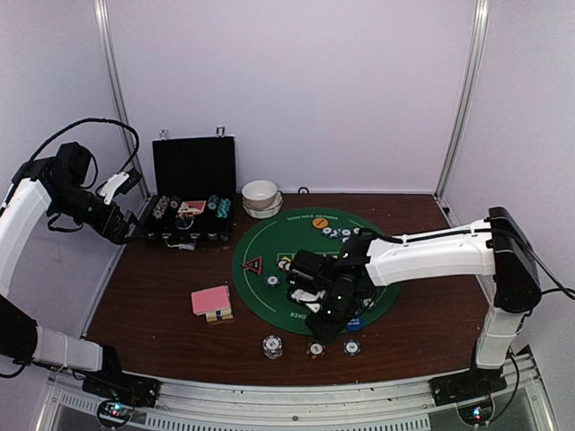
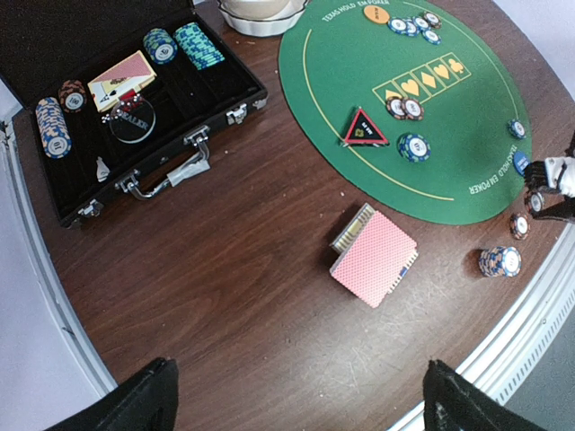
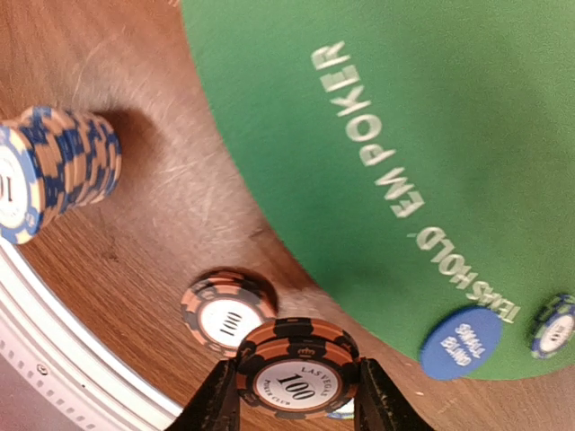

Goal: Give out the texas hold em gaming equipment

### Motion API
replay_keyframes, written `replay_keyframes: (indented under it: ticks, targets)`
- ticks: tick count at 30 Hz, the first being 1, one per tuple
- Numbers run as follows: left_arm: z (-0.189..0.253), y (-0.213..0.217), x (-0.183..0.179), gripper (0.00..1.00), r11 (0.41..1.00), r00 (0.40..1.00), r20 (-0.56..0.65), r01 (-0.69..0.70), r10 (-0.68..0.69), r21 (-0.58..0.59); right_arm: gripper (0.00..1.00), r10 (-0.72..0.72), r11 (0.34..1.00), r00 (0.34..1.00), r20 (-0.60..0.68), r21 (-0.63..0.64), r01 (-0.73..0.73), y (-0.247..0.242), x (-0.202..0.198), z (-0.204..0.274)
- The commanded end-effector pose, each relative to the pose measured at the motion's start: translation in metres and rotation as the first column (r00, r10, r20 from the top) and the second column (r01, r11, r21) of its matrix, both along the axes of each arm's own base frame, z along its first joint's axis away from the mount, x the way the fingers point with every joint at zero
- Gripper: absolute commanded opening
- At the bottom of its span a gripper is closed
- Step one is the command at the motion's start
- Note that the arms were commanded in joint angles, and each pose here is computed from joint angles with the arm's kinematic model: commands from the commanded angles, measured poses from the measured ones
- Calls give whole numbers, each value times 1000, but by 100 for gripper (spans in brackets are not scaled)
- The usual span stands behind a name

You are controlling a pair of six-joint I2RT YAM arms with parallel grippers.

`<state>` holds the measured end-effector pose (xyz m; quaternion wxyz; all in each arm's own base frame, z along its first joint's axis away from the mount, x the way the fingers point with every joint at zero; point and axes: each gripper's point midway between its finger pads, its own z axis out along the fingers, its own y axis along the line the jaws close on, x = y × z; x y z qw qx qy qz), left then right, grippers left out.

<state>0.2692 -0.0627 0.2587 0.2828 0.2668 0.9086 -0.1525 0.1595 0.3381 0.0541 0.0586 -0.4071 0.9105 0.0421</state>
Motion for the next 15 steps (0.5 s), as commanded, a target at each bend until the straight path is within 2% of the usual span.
replay_keyframes:
  ticks: [1, 15]
  targets:
    - [9, 0, -1, 98, 1000, 1000, 27, 10, -10, -5, 10, -55, 998, 997, 46, 41, 53, -6, 20, 26]
    - [11, 0, -2, 98, 1000, 999, 33, 13, -13, 0, 9, -200, 980, 979, 48, 33, 199, -19, 71, -5]
